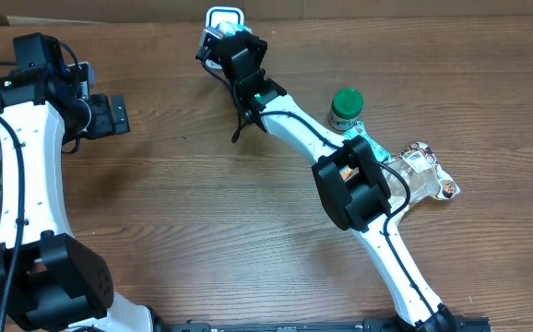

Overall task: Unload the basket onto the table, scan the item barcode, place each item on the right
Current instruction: 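Hold the tissue packet label up to the scanner window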

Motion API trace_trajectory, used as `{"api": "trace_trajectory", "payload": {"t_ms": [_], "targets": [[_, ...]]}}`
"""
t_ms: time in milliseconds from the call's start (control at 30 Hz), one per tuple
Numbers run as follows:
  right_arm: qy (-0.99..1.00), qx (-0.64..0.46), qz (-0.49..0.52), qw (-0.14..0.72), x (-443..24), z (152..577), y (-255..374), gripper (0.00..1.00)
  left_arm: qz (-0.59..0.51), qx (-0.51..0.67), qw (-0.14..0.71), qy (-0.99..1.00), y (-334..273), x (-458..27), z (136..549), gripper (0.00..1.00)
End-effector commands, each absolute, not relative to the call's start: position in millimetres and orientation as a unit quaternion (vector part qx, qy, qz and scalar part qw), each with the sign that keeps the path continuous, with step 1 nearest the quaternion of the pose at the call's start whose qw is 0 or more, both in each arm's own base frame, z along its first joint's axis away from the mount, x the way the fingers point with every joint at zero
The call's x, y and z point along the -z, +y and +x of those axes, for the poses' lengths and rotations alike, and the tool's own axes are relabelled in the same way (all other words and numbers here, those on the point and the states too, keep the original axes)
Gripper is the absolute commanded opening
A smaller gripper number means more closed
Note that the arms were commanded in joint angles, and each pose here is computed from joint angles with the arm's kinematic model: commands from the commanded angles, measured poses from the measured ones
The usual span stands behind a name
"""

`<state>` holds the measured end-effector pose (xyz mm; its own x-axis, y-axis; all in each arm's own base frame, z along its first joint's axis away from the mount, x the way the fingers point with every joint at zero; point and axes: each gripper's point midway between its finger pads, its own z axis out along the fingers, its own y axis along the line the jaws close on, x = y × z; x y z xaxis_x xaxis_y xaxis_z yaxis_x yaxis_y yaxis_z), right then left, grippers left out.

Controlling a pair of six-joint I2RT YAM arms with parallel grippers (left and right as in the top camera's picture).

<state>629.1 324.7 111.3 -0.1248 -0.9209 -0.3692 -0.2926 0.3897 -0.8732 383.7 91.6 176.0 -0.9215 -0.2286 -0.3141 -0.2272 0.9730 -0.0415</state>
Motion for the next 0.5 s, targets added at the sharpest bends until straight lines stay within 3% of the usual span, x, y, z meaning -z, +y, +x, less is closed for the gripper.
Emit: {"api": "trace_trajectory", "payload": {"t_ms": [0,467], "targets": [[0.666,0.335,-0.438,0.502,-130.3,635.1,321.0,0.04,-0.1,0.0,0.169,0.98,88.6,-181.4,387.9,1.0],[0.675,0.318,-0.406,0.528,-152.5,631.0,326.7,0.04,-0.1,0.0,0.169,0.98,88.6,-181.4,387.9,1.0]]}}
